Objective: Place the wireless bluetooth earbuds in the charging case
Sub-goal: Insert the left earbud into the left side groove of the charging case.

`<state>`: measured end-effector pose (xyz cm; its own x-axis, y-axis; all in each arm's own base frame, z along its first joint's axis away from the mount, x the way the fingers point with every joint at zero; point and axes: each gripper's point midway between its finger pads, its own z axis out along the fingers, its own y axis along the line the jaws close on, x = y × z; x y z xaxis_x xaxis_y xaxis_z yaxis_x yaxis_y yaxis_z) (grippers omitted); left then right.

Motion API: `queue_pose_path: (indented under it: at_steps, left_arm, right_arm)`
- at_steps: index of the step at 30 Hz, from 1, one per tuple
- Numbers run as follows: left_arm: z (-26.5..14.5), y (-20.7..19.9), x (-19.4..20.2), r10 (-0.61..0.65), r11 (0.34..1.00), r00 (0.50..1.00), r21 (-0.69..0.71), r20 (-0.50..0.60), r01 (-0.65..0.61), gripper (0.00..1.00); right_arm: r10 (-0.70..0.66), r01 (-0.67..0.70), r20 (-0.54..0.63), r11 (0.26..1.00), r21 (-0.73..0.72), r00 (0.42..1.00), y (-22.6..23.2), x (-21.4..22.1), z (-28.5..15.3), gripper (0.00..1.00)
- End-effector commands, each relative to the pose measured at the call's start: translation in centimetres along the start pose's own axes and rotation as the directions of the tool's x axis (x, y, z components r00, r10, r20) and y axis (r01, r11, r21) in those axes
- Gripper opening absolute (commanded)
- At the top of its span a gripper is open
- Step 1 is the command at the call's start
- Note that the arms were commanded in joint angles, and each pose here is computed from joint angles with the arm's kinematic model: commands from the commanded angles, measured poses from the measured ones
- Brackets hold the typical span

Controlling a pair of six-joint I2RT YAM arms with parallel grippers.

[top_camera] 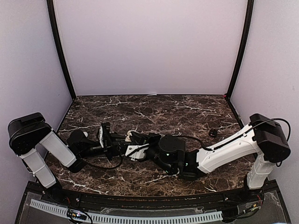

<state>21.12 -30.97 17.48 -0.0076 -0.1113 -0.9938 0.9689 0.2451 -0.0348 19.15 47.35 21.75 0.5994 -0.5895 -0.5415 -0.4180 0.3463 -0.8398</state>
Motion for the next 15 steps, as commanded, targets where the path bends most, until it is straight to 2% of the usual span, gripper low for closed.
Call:
queue_pose_path:
  at_steps: [1, 15]
  left_arm:
    - [-0.43, -1.27, -5.21, 0.124, 0.991, 0.973, 0.022, 0.195, -0.131, 0.00]
    - [-0.26, -0.68, -5.36, 0.083, 0.996, 0.976, 0.004, 0.199, -0.086, 0.00]
  right_arm:
    - [0.002, -0.002, 0.007, 1.000, -0.011, 1.000, 0.59, -0.58, 0.27, 0.05]
    - [-0.004, 0.003, -0.003, 0.998, -0.060, 1.000, 1.23, -0.28, -0.17, 0.13]
